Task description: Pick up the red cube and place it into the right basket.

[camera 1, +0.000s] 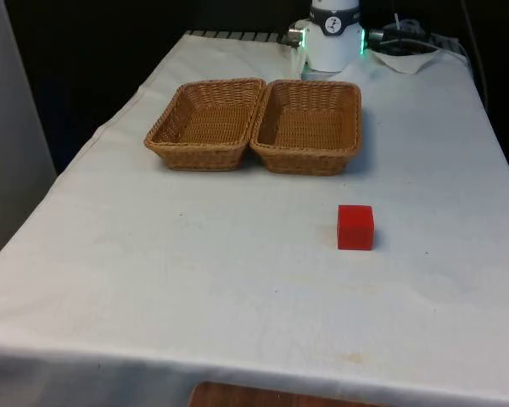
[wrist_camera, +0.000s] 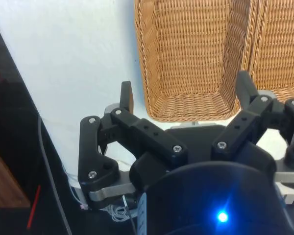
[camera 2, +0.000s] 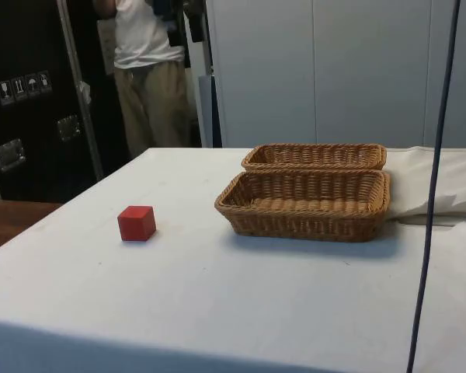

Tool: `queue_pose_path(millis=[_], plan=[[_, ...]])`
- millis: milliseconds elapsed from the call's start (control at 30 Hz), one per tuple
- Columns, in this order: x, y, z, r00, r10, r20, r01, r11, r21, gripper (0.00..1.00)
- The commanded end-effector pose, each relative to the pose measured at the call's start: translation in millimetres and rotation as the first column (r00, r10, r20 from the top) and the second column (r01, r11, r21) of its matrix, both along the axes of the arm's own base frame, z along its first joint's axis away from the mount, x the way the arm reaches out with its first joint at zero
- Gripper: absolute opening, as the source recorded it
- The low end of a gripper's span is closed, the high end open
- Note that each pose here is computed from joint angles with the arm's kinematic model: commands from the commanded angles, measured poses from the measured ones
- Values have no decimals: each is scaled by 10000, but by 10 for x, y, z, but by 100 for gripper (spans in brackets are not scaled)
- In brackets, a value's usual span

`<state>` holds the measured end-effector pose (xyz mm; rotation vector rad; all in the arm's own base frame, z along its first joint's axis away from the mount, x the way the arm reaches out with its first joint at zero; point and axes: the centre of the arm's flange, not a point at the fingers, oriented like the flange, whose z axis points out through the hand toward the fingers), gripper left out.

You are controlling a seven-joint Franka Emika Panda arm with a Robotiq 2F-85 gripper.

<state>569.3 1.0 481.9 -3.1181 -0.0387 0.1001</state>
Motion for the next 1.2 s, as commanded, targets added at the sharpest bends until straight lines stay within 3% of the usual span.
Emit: queue_pose_path(millis=[0, 100, 133, 533, 733, 1000, 1167], plan=[[52, 18, -15, 10000, -6, -10, 6, 10000, -31, 100], [124, 30, -24, 10000, -2, 13, 2, 10000, -68, 100], [73, 18, -8, 10000, 15, 61, -14, 10000, -73, 100], [542, 114, -115, 9997, 5, 240, 0, 9997, -238, 100], [659, 153, -147, 9994, 10, 350, 3, 9994, -357, 100], [860, 238, -289, 9972, 54, 751, -21, 9990, -440, 100], [1021, 330, -398, 9941, 65, 1082, -15, 9989, -465, 100]])
